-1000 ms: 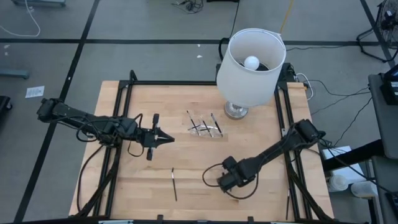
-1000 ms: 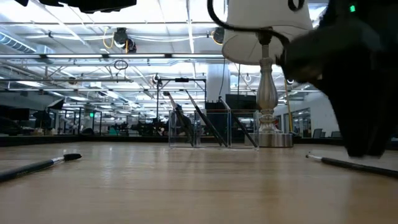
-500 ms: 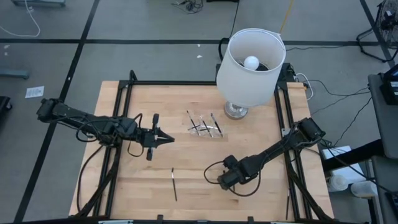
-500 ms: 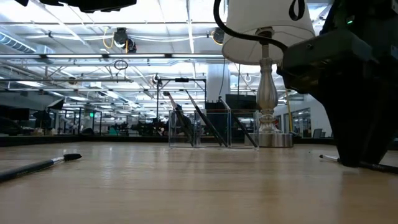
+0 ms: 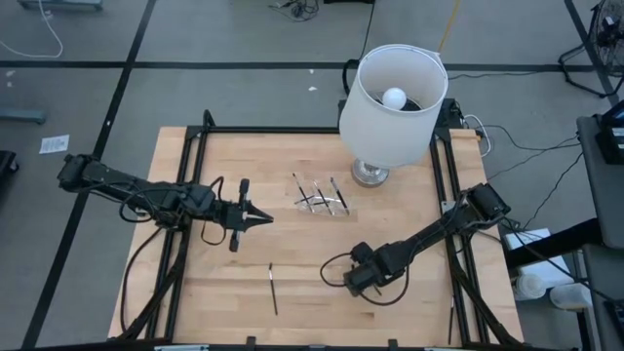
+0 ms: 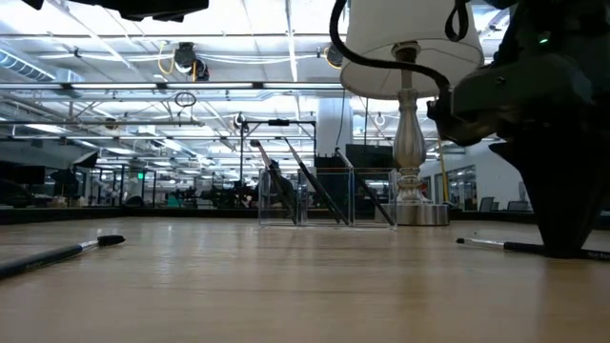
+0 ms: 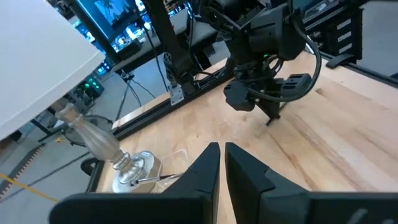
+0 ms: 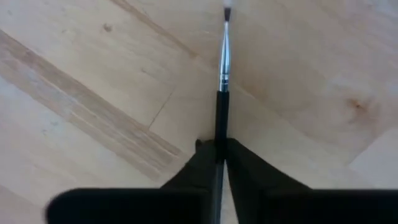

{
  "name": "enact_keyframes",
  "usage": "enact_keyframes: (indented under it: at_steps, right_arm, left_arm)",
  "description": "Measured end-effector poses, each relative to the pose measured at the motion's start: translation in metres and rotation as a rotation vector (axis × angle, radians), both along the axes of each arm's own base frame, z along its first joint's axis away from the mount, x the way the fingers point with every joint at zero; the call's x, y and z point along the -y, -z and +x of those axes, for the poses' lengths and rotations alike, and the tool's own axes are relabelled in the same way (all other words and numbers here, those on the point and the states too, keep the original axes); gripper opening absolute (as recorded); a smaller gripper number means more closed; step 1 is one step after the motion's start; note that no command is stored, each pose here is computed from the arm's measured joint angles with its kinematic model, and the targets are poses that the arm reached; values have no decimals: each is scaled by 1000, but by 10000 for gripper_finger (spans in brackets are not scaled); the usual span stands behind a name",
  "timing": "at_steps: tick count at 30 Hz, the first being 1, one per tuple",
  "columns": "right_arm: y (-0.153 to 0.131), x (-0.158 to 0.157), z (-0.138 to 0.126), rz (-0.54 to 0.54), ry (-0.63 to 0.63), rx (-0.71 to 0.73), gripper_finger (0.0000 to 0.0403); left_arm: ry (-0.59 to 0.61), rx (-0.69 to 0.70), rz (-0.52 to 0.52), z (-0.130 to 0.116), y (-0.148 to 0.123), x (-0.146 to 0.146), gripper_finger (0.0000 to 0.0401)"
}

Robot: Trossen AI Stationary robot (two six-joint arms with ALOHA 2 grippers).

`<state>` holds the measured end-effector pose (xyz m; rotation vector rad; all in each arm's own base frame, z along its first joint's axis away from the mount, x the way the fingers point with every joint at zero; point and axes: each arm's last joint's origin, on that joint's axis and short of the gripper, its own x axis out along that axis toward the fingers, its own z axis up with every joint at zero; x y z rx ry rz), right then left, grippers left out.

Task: Pick & Place Makeup Brushes
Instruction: Put the black liner brush into the transparent organizer

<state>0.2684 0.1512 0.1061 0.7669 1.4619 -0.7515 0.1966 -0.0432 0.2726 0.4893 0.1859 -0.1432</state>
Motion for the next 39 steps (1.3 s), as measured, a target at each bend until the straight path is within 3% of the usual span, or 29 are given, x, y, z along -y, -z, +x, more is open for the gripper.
enact_keyframes:
  at_steps: [3, 10, 15, 21, 28, 31, 35, 39]
  right_arm:
    - [0, 0, 0, -1, -28, 0, 7]
    - [-1, 4, 2, -38, -119, 26, 12]
    - [-33, 4, 8, -75, -213, 232, 3]
    - [-89, 7, 9, -306, -259, 598, 1]
    - [-124, -1, 12, -630, -414, 859, 1]
    - [-120, 1, 14, -711, -502, 923, 1]
    - [-112, 12, 19, -775, -569, 1128, 0]
    - [-89, 41, 8, -851, -555, 1258, 0]
  left_arm:
    - [-5, -7, -25, 0, 0, 0, 35]
    - [12, -23, -36, -1, 2, 4, 35]
    - [33, -26, -35, -2, 2, 8, 35]
    - [51, -35, -32, -4, 3, 12, 35]
    - [65, -56, -35, -5, 5, 15, 35]
    - [75, -68, -42, -6, 6, 17, 35]
    - [88, -102, -35, -8, 9, 20, 35]
    - [99, -125, -35, -9, 11, 22, 35]
